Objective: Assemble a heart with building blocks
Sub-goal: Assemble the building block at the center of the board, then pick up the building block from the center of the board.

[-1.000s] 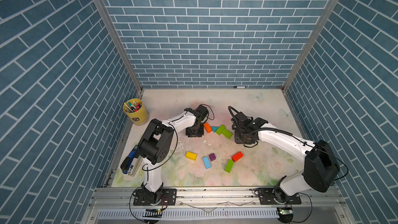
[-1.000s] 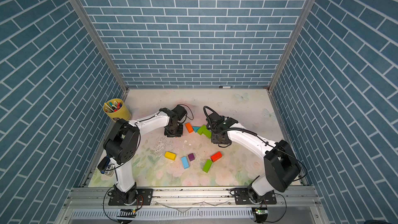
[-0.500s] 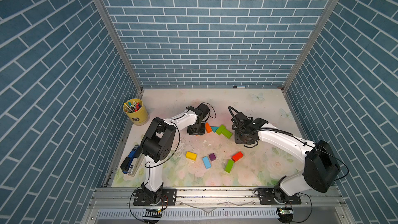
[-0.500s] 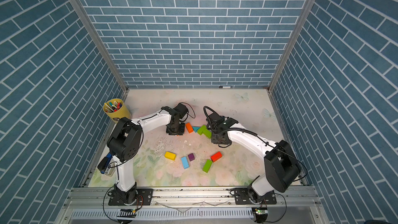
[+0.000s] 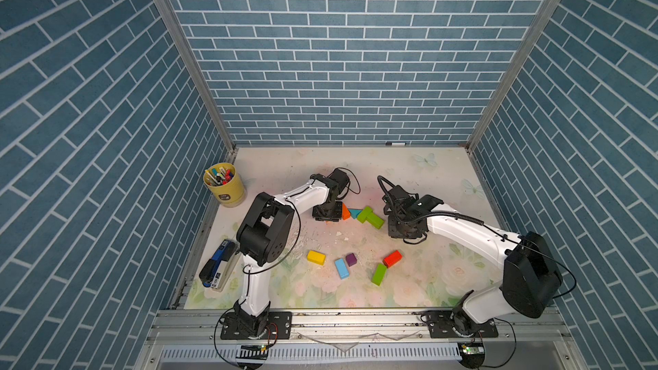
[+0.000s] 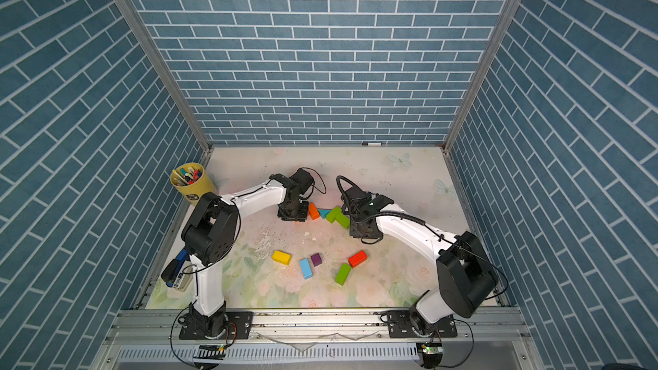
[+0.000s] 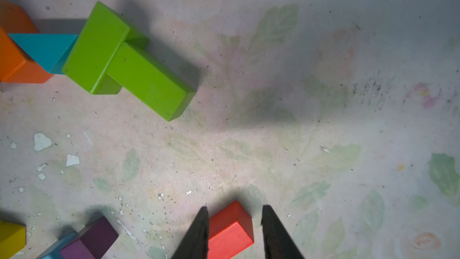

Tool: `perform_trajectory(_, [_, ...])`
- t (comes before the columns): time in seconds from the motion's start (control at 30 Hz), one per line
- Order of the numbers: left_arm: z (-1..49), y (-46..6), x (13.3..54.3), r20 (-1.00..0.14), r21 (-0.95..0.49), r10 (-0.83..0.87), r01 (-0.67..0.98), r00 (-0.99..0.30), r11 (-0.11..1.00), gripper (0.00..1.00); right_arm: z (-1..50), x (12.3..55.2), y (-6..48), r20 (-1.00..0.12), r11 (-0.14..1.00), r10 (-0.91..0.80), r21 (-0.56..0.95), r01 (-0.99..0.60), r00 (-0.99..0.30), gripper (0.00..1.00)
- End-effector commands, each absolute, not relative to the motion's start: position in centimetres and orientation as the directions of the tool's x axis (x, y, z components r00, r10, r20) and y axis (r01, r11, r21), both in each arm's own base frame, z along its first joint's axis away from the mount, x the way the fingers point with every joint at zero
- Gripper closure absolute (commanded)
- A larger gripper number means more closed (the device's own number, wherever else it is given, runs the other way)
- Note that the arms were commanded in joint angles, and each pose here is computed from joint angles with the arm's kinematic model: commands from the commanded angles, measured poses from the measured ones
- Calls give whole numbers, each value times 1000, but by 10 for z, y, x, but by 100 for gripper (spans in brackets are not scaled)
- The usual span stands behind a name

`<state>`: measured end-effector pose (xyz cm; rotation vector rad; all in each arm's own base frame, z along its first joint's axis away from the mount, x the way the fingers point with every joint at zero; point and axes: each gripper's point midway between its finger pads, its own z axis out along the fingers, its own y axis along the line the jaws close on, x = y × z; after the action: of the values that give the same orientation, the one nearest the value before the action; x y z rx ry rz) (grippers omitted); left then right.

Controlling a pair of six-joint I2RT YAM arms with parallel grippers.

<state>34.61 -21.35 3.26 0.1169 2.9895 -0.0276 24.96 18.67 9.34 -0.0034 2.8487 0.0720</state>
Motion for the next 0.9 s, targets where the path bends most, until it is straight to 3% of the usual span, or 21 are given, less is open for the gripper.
perform_trajectory(0.0, [35,-218,347,-144,-13,104,107,-984,994,55,98,249,181,-300,998,42,53,27,-953,62])
perform_trajectory(0.2, [62,-212,348,-175,1,132,134,-976,991,48,100,247,179,-302,999,38,45,26,-952,63])
perform_trajectory(0.4, [82,-198,348,-178,4,111,112,-978,994,47,104,249,182,-307,999,16,50,1,-952,62])
perform_trajectory(0.57, [101,-175,331,-212,-19,23,27,-977,999,47,116,235,253,-320,935,-251,162,-314,-914,46])
perform_trajectory(0.67, [105,-143,314,-224,-58,-121,-111,-967,992,45,123,216,302,-348,839,-440,169,-517,-828,34])
perform_trajectory(0.87, [95,-81,274,-186,-209,-413,-374,-892,903,44,108,187,392,-343,604,-699,186,-775,-628,28])
